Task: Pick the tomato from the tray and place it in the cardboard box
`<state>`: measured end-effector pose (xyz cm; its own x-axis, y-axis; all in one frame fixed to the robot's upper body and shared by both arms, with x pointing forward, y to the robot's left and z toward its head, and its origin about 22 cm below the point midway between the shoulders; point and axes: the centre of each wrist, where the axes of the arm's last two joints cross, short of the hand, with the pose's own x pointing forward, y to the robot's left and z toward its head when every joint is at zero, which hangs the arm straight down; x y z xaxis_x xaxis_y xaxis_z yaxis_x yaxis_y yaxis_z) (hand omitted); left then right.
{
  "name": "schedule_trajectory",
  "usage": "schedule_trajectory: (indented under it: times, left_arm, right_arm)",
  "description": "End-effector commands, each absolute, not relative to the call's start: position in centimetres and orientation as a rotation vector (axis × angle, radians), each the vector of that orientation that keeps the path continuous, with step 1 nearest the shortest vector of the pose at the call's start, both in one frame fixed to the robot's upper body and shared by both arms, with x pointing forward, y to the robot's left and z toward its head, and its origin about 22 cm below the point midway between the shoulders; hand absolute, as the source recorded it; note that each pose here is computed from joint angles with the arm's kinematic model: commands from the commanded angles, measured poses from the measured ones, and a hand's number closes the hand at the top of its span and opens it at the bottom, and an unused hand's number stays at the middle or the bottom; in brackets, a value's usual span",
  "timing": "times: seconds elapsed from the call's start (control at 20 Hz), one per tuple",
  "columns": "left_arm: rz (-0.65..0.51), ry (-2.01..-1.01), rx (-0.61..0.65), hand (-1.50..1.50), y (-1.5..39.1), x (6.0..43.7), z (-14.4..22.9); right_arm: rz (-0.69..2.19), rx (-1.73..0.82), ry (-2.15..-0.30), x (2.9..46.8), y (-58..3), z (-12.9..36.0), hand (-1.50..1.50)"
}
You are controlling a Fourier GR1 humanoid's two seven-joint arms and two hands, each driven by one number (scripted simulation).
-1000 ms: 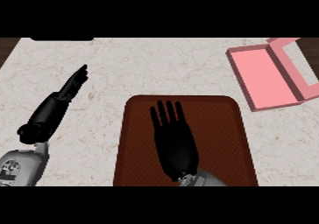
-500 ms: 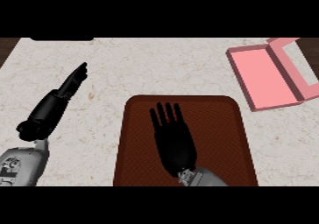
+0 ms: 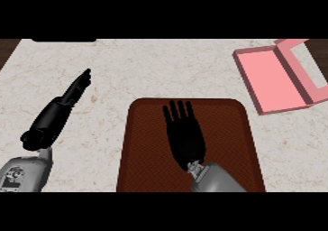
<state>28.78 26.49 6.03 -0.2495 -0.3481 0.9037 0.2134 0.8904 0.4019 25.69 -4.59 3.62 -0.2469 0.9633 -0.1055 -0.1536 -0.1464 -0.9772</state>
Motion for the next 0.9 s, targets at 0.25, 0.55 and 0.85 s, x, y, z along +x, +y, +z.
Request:
schedule_trajectory:
  times: [0.25, 0.55, 0.85]
  left_arm:
    - [-0.529, -1.734, 0.092, 0.0, 26.4, 28.4, 6.9]
    - [-0.543, -1.748, 0.09, 0.0, 27.2, 29.0, 7.8]
    - [-0.542, -1.748, 0.101, 0.0, 25.8, 29.9, 6.5]
  right_arm:
    - [1.641, -1.003, -1.26, 27.4, -4.6, 1.9, 1.5]
    - [1.651, -1.073, -1.435, 28.8, -5.5, 0.9, 1.5]
    - [1.647, -1.134, -1.582, 27.8, -4.3, 0.0, 1.5]
